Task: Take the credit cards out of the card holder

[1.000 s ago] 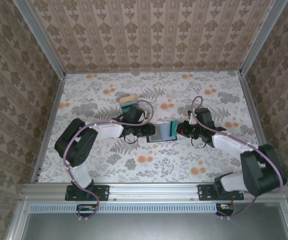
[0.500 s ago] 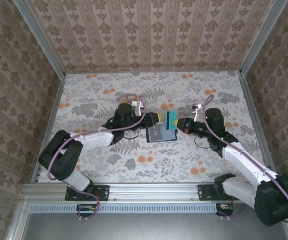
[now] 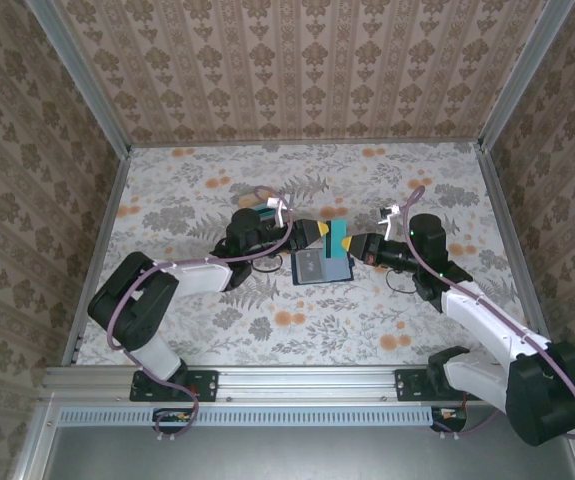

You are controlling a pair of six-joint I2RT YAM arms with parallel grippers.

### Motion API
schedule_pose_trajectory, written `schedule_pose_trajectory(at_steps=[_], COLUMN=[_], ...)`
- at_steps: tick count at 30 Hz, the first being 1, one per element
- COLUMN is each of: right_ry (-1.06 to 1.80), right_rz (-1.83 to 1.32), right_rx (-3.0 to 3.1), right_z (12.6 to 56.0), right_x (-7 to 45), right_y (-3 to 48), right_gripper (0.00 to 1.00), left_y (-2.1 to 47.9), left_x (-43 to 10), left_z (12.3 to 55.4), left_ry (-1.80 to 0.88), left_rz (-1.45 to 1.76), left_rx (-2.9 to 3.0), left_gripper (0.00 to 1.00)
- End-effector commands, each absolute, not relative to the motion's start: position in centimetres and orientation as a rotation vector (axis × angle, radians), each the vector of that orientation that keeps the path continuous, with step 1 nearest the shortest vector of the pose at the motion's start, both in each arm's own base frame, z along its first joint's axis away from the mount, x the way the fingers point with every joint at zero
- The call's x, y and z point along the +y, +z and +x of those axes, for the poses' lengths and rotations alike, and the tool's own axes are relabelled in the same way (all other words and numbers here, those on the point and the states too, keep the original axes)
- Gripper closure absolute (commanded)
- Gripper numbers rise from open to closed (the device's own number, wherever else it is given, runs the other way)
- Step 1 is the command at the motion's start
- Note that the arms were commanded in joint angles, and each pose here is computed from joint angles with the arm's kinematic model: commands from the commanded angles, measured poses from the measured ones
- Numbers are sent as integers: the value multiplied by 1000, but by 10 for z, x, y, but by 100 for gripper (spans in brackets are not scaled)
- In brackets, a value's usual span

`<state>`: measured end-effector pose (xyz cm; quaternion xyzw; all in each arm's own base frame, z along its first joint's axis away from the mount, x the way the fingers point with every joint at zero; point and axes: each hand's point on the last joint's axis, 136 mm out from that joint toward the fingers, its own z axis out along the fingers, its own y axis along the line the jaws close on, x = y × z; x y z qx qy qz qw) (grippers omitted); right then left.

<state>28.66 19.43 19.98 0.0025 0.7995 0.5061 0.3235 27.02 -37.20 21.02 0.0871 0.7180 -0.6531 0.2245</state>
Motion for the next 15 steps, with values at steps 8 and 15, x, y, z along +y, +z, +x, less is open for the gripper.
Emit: schedule_pose_trajectory(at_steps=[8, 15], right_ry=[1353, 1347], right_rz=[-26, -10], right_rx=[2074, 2084], right_z=[290, 293], right_x=[198, 198], right_y=[208, 203], right_gripper=[100, 100], left_y=[219, 225], left_x=[-377, -373], left_z=[253, 244], left_ry=[-1870, -1874], left_rz=[320, 346], left_rx=[1938, 1924], left_gripper=[76, 83])
